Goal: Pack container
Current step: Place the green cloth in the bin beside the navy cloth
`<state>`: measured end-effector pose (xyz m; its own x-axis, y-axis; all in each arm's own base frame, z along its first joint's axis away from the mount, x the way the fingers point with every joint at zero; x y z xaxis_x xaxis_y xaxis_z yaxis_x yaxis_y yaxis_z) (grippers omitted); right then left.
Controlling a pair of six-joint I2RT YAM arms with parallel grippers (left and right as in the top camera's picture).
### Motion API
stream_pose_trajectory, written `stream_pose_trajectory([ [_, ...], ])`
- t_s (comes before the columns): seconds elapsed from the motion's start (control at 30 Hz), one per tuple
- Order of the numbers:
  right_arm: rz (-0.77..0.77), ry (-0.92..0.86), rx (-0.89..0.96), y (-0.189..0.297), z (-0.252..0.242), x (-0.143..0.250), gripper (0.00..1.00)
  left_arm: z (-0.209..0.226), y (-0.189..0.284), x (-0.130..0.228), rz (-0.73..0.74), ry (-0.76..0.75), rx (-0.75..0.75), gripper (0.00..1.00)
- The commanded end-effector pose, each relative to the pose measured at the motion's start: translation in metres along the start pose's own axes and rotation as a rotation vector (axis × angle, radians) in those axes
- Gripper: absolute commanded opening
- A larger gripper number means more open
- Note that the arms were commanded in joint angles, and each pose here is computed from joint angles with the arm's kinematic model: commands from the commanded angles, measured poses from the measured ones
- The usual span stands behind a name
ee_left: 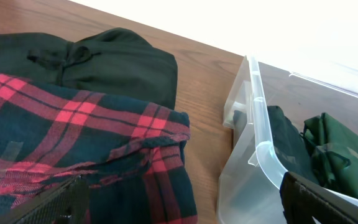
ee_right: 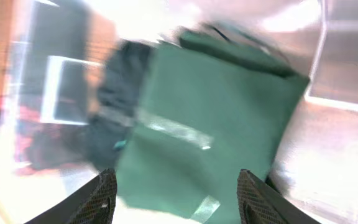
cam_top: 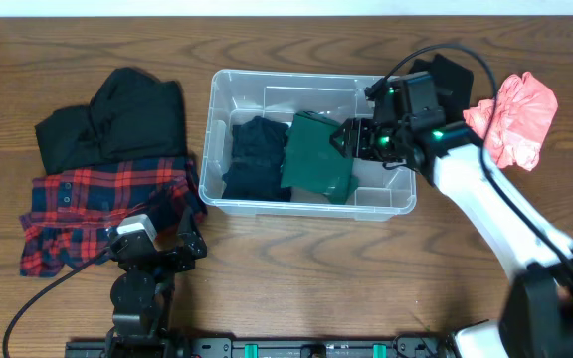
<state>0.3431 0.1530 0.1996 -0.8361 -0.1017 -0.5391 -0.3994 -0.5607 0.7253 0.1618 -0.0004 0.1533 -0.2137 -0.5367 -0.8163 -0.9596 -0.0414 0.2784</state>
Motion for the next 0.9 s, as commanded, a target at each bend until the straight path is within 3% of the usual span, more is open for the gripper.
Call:
stream_pose_trajectory([
  [0.0,-0.142,0.074,0.014,0.053,0.009,-0.018,0.58,0.006,-0.003,0.008,0.019,-0.004,-0.022,0.98],
  [0.2,-0.293,-0.072,0.169,0.137,-0.039,-0.016,0.62,0.006,-0.003,0.008,0.019,-0.004,-0.022,0.98],
  [0.3,-0.287,-0.238,0.277,0.163,-0.087,0.000,0.64,0.006,-0.003,0.008,0.019,-0.004,-0.022,0.98],
  [0.43,-0.245,-0.448,0.402,0.185,-0.162,0.032,0.75,0.006,-0.003,0.008,0.019,-0.004,-0.022,0.98],
  [0.6,-0.242,-0.626,0.460,0.187,-0.241,0.060,0.79,0.006,-0.003,0.008,0.020,-0.004,-0.022,0.98],
  [0.87,-0.257,-0.674,0.411,0.149,-0.320,0.082,0.81,0.006,-0.003,0.008,0.019,-0.004,-0.022,0.98],
])
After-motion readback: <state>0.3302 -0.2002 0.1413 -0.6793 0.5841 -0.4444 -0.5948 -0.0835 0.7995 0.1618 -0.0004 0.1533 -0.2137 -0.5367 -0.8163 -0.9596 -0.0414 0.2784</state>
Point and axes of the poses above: each gripper's point midway between its finger pads, its own y axis back along the fingers, its own z axis along the line the jaws close on, x = y × z, the point moved 7 cm from there along y, back along the fingers, and after that the axes turned 15 degrees about y, right-handed, at the moved point
